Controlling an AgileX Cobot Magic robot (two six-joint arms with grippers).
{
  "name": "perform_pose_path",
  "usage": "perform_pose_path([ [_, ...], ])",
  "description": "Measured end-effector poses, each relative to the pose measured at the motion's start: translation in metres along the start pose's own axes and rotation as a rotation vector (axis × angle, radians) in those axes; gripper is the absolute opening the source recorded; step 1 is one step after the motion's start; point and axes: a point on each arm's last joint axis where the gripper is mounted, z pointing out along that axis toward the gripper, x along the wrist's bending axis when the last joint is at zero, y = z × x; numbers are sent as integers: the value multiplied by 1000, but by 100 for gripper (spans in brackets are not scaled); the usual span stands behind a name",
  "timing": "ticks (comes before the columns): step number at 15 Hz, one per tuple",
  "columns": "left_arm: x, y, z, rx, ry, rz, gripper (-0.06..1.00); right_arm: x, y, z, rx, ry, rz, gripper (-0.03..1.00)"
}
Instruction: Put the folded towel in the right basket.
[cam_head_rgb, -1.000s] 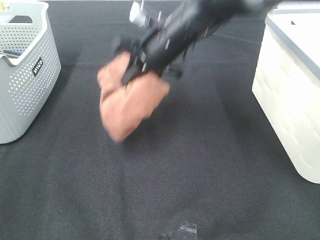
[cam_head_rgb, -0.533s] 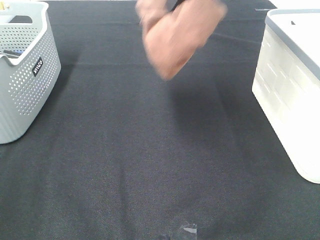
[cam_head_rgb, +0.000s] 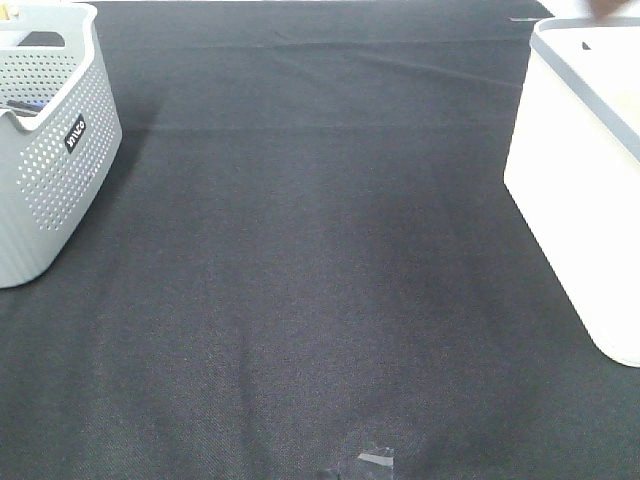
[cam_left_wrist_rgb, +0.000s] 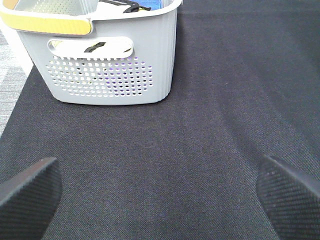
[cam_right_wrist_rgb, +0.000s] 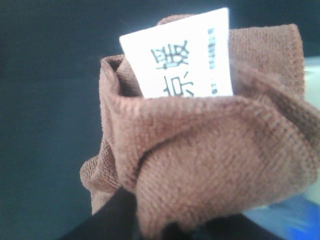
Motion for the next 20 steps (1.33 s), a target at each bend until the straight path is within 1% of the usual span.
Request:
perform_pose_path([
  [1, 0, 0, 0, 0, 0, 0, 99, -33, -7, 5, 40, -123, 24, 16],
  [2, 0, 0, 0, 0, 0, 0, 99, -52, -16, 15, 91, -183, 43, 16],
  [3, 0, 0, 0, 0, 0, 0, 99, -65, -24, 27, 142, -212, 62, 16],
  [5, 0, 0, 0, 0, 0, 0, 99, -79, -40, 55, 242, -220, 97, 16],
  [9, 0, 0, 0, 0, 0, 0, 99, -91, -57, 106, 370, -199, 124, 16],
  [10, 0, 0, 0, 0, 0, 0, 99, -93, -59, 113, 385, -197, 127, 22],
  [11, 0, 0, 0, 0, 0, 0, 99, -94, -61, 117, 393, -196, 131, 40],
  [12, 0, 0, 0, 0, 0, 0, 99, -94, -61, 117, 394, -197, 137, 73],
  [13, 0, 0, 0, 0, 0, 0, 99, -94, -61, 117, 394, -197, 137, 87],
  [14, 0, 0, 0, 0, 0, 0, 99, -94, -61, 117, 394, -197, 137, 93],
  [15, 0, 0, 0, 0, 0, 0, 99, -94, -61, 117, 394, -197, 137, 96],
  [18, 0, 0, 0, 0, 0, 0, 99, -94, -61, 118, 394, -194, 139, 98],
  [19, 0, 0, 0, 0, 0, 0, 99, -90, -60, 115, 387, -188, 133, 98],
  [20, 0, 0, 0, 0, 0, 0, 99, -81, -57, 112, 376, -184, 122, 98],
])
